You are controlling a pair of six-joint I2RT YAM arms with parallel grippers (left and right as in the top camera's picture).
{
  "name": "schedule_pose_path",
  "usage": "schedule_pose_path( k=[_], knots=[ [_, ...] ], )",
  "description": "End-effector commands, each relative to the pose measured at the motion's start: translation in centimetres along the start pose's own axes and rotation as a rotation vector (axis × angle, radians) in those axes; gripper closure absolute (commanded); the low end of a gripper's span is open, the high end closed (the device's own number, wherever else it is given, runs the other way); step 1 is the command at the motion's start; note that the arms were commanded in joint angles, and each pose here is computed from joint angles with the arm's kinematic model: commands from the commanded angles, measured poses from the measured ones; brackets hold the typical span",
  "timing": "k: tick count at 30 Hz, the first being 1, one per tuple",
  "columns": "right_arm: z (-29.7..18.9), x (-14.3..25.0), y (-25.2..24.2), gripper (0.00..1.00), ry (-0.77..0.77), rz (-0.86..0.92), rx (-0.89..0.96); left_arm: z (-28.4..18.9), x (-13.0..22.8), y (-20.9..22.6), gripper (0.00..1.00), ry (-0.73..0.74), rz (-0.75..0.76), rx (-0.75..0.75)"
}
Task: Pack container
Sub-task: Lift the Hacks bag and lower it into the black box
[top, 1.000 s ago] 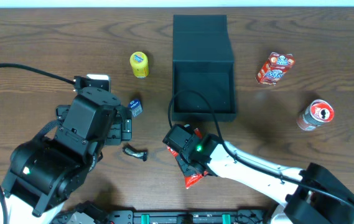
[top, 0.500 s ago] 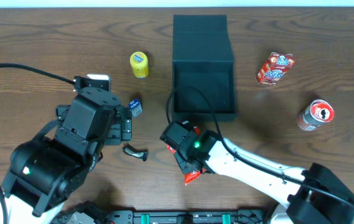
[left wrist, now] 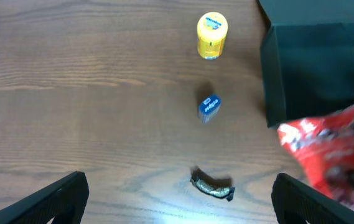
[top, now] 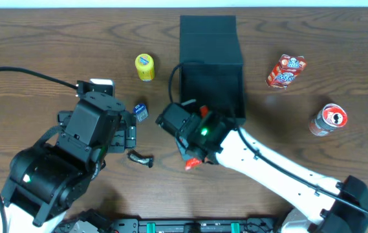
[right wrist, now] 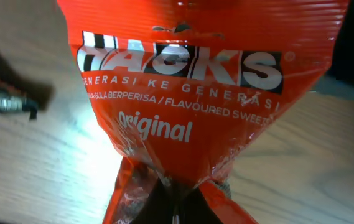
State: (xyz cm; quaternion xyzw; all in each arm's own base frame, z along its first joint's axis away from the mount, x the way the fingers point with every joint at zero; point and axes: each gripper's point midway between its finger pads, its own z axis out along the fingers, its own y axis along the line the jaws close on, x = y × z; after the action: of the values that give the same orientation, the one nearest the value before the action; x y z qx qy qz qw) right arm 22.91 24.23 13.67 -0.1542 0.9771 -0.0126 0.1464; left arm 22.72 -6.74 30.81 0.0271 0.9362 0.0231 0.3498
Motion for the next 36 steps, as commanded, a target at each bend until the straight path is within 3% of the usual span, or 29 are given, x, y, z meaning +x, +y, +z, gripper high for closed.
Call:
schedule_pose_path(
  k=[1,7,17,36],
  knots=[
    [-0.9,-2.5,-2.3,0.99,-0.067,0.118,0.042,-0.7,0.1,1.1,0.05,-0.026,-0.016,-0.028],
    [-0.2,-4.9,-7.8,0.99,-0.077,0.287,0.073,-2.0,0.5,2.3,0.05,-0.059,-0.026,-0.05],
    [0.2,-10.7,-10.2,0.98,-0.21,0.249,-0.116,-2.1,0.9,2.5,0.05,-0.051,-0.023,-0.053],
    [8.4,-10.7,-10.8,0.99,-0.087,0.235,-0.003,-2.1,1.0,2.3,0.05,-0.043,-0.021,-0.038]
  ],
)
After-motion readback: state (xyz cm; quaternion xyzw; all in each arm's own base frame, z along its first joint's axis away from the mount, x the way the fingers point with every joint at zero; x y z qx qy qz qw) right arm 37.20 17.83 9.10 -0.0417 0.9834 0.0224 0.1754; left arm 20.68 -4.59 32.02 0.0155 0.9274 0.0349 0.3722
